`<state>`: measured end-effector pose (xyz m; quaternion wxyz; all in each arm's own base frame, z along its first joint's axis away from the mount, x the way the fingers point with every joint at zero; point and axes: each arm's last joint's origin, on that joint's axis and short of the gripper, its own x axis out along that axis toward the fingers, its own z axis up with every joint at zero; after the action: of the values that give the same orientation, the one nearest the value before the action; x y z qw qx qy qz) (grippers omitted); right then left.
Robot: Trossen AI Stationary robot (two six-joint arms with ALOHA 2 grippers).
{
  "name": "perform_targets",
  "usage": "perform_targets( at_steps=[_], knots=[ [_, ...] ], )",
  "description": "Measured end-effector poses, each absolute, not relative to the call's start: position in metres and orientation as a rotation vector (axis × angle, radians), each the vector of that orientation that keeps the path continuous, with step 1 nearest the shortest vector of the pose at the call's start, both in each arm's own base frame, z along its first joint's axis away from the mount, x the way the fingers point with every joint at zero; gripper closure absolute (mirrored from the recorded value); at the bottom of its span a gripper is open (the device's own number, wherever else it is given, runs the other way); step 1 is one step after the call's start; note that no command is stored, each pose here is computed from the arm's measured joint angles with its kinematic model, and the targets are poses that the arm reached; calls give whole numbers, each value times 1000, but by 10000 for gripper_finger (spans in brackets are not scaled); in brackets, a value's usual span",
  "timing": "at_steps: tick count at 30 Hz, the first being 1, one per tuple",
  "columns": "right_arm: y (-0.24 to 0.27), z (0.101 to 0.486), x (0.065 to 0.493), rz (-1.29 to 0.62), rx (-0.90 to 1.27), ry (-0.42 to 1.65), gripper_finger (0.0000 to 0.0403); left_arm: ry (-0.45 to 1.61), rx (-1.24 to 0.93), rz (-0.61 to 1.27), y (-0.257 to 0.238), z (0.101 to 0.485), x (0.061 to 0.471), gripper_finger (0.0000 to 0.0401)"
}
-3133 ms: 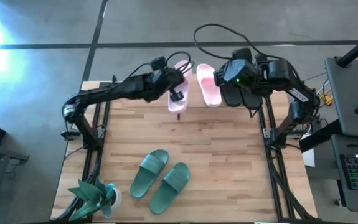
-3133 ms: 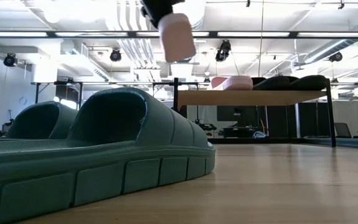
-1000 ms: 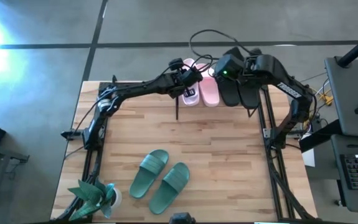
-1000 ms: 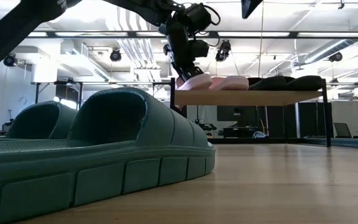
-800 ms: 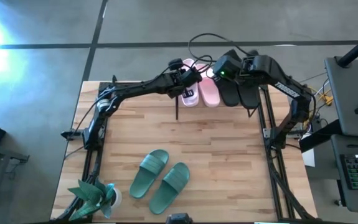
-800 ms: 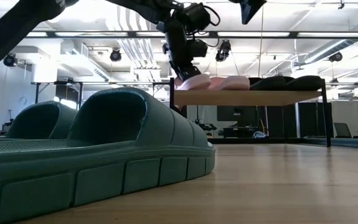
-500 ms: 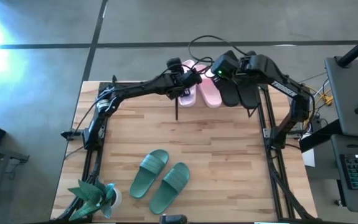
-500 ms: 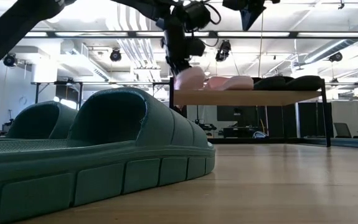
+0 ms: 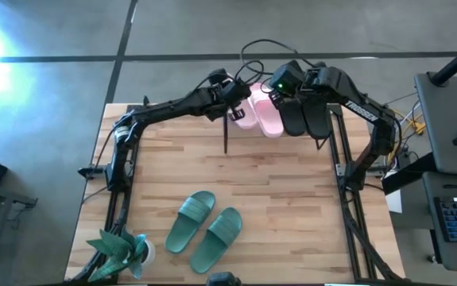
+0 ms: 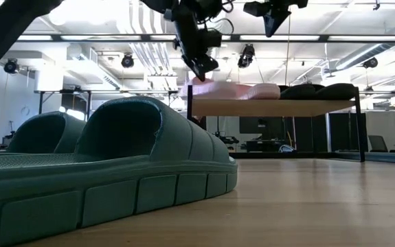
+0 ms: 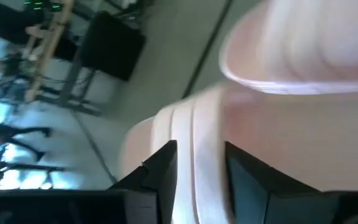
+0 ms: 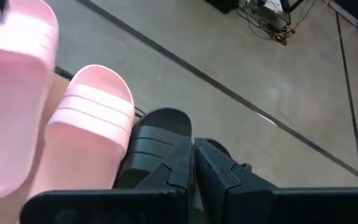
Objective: Pick and place slides into the shelf
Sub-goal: Put the pink slipper onto the shelf
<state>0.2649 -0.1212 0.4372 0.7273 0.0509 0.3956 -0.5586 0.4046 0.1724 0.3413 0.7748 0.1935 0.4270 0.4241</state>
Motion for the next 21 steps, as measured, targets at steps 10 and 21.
perform_targets(
  at_steps=[10, 21],
  knots=[
    [-122, 437, 264, -1234, 111, 876, 390, 947, 420, 895, 172, 325, 407, 345],
    [-122, 436, 265, -1207, 102, 897, 390, 890, 320, 748, 163, 328, 408, 347]
  ],
)
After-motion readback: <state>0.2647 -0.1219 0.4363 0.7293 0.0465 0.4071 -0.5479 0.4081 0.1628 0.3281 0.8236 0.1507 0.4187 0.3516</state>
